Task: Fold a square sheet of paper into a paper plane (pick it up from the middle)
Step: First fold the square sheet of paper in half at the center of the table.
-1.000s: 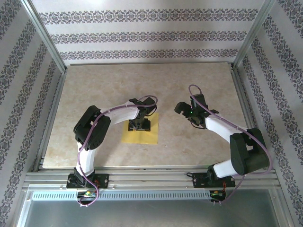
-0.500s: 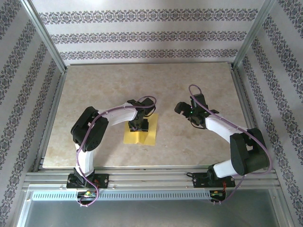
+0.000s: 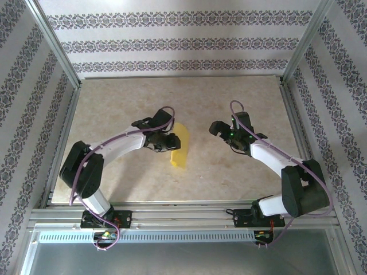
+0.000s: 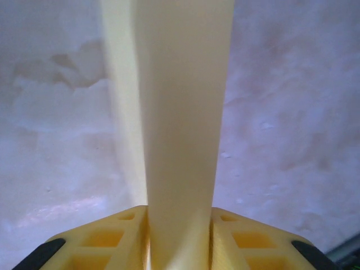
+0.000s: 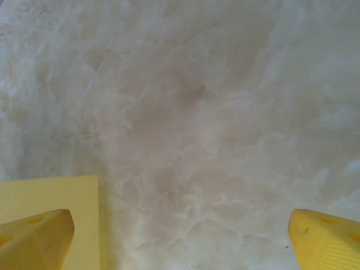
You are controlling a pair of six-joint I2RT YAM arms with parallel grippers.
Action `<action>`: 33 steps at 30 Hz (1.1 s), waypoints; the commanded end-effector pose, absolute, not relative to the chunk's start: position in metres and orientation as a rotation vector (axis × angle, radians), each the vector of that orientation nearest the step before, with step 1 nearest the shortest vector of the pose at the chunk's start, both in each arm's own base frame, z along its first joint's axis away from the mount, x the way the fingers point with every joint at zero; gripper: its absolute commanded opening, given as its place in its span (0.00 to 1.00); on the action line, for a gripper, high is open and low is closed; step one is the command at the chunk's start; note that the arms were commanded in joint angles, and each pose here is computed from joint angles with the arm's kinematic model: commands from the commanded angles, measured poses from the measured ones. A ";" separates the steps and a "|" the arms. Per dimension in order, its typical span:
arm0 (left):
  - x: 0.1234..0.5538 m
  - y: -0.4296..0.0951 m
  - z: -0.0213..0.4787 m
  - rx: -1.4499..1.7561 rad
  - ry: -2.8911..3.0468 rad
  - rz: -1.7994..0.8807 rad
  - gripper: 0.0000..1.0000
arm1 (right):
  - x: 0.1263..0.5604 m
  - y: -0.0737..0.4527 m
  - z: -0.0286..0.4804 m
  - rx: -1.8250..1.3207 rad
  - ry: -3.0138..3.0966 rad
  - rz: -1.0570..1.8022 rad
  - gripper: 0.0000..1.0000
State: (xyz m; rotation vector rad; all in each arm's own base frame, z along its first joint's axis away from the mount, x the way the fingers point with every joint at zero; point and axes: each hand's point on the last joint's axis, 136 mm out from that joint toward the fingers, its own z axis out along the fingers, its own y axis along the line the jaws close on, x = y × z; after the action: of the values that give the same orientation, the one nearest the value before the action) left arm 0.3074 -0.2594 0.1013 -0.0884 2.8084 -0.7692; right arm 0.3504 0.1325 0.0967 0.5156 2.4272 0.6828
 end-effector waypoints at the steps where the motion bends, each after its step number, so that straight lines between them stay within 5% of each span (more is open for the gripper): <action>1: 0.320 -0.273 0.129 -0.110 2.666 -1.062 0.32 | 0.355 0.155 0.121 0.384 2.380 0.768 0.98; 16: 0.316 -0.237 0.064 -0.333 2.632 -1.315 0.32 | 0.348 0.222 0.113 0.229 2.458 0.997 0.91; 33: 0.307 -0.207 0.026 -0.424 2.712 -1.237 0.32 | 0.318 0.306 0.074 0.064 2.652 1.121 0.47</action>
State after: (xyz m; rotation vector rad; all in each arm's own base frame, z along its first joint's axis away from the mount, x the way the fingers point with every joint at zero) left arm 0.3051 -0.2119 0.0295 -0.4406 2.7223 -1.2629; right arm 0.3147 0.2933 0.0727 0.0691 2.6497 1.0866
